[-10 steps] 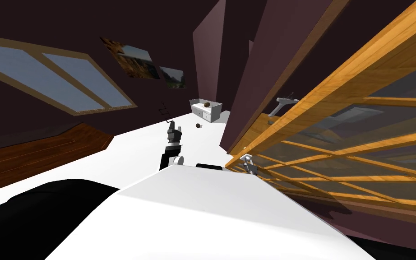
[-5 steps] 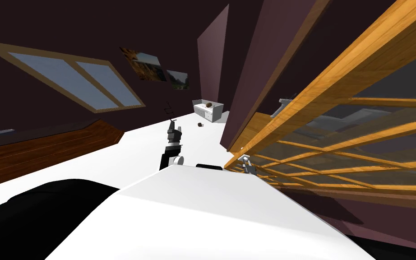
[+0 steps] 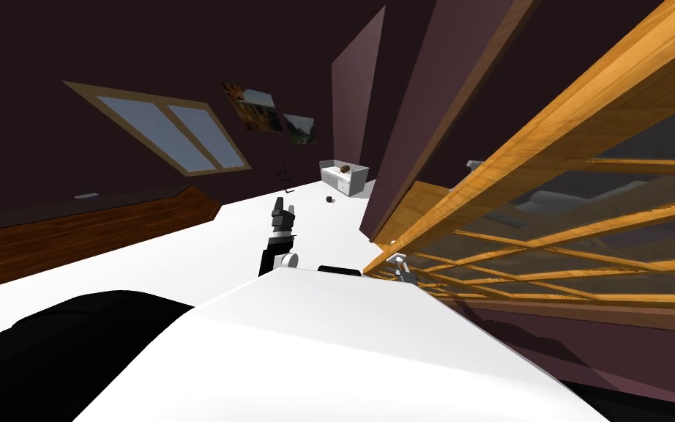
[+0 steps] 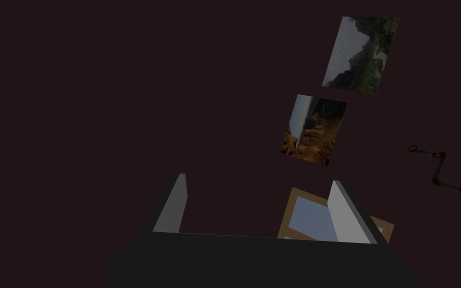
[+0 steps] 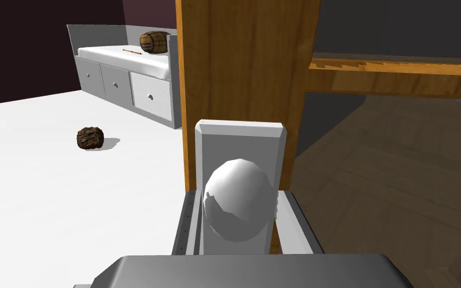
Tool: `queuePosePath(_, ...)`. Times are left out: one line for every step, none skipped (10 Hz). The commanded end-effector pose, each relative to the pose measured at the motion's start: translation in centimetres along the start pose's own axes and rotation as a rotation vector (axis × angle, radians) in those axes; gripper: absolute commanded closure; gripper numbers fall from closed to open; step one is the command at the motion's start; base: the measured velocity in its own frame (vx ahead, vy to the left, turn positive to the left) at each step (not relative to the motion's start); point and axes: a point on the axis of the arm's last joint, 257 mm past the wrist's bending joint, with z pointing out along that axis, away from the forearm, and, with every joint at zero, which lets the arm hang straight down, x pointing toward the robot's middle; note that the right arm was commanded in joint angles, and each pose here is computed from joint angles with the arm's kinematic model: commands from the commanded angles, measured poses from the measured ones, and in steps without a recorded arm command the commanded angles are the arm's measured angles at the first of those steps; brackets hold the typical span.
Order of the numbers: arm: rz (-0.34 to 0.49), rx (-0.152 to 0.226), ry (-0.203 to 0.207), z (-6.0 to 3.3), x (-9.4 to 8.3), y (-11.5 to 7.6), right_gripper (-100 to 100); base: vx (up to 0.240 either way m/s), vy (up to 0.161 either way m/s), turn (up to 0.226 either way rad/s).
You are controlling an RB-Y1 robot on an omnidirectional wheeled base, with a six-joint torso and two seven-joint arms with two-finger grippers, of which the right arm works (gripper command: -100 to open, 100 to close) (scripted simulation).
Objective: Pull the door open
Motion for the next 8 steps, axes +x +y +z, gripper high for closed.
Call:
queuePosePath(0.002,0.015,-0.002,-0.52,-0.1,-0.1,100,-0.219,-0.026,0.080)
queuePosePath(0.001,0.010,-0.002,-0.30,0.0,-0.1,100,-0.095,-0.010,0.016)
queuePosePath(0.002,0.022,-0.006,-0.74,-0.2,-0.2,100,-0.152,-0.034,0.150)
queuePosePath(0.002,0.028,-0.005,-0.90,-0.2,-0.1,100,-0.232,-0.038,0.176)
queuePosePath(0.002,0.035,-0.004,-1.07,-0.1,-0.1,100,-0.239,-0.033,0.116)
queuePosePath(0.001,0.020,-0.002,-1.39,-0.1,0.3,-100,-0.206,0.025,-0.089)
queuePosePath(0.002,0.014,-0.002,-1.69,-0.1,0.5,-100,-0.151,0.081,-0.135)
queuePosePath(0.002,0.006,-0.002,-2.12,-0.1,0.7,-100,-0.151,0.128,-0.113)
